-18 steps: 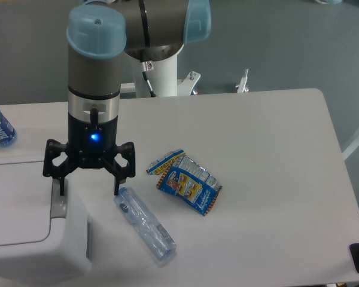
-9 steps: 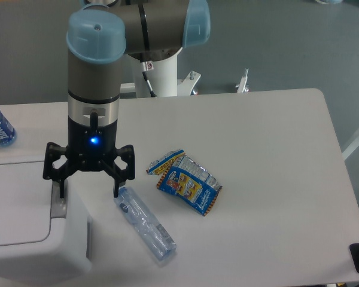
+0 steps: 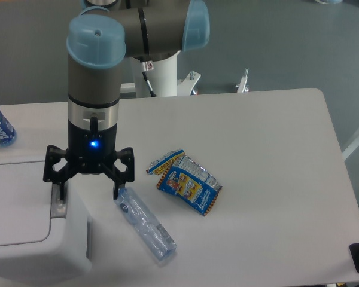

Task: Open the trash can
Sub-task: 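Lower the gripper onto the grey tab at the trash can lid edge, then press down on the lid tab so the trash can lid pops open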

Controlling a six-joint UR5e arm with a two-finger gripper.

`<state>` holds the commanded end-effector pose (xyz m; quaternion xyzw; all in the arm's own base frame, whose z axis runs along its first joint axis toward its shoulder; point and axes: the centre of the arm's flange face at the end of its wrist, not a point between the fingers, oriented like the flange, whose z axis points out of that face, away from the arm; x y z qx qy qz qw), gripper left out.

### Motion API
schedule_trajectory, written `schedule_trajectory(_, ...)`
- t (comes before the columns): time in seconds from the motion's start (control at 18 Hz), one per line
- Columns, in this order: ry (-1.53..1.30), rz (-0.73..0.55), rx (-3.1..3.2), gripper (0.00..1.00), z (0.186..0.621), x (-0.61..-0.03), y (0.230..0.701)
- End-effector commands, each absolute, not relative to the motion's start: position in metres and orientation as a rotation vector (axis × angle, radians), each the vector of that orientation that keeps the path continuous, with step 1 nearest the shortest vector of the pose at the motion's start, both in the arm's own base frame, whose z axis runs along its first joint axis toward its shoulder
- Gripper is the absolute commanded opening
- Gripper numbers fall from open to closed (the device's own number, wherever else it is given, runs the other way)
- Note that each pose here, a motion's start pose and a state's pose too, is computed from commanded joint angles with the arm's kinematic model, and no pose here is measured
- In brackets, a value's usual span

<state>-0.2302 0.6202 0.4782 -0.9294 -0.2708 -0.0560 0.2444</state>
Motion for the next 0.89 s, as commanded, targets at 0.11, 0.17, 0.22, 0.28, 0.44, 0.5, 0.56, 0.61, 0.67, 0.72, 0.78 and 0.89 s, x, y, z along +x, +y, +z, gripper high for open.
schedule_trajectory(0.11, -0.736, -0.154, -2.54, 1.0, 0.4772, -0.2295, 0.6209)
schedule_trajectory(0.17, -0.736, -0.154, -2.54, 1.0, 0.4772, -0.2295, 0.6209)
schedule_trajectory(0.22, -0.738, -0.156, -2.544, 1.0, 0.475, -0.23, 0.6216)
schedule_trajectory(0.28, -0.738, -0.156, -2.544, 1.0, 0.475, -0.23, 0.6217)
schedule_trajectory(0.44, -0.74, -0.156, -2.544, 1.0, 0.4748, -0.2303, 0.6222)
schedule_trajectory(0.5, -0.738, -0.157, -2.541, 1.0, 0.4759, -0.2303, 0.6224)
schedule_trajectory(0.56, -0.738, -0.157, -2.541, 1.0, 0.4759, -0.2303, 0.6224)
schedule_trajectory(0.61, -0.739, -0.157, -2.542, 1.0, 0.4749, -0.2306, 0.6228)
schedule_trajectory(0.67, -0.74, -0.158, -2.543, 1.0, 0.4747, -0.2306, 0.6228)
schedule_trajectory(0.72, -0.742, -0.159, -2.543, 1.0, 0.4747, -0.2306, 0.6228)
schedule_trajectory(0.78, -0.742, -0.159, -2.544, 1.0, 0.4739, -0.2305, 0.6226)
schedule_trajectory(0.89, -0.742, -0.159, -2.544, 1.0, 0.4739, -0.2305, 0.6226)
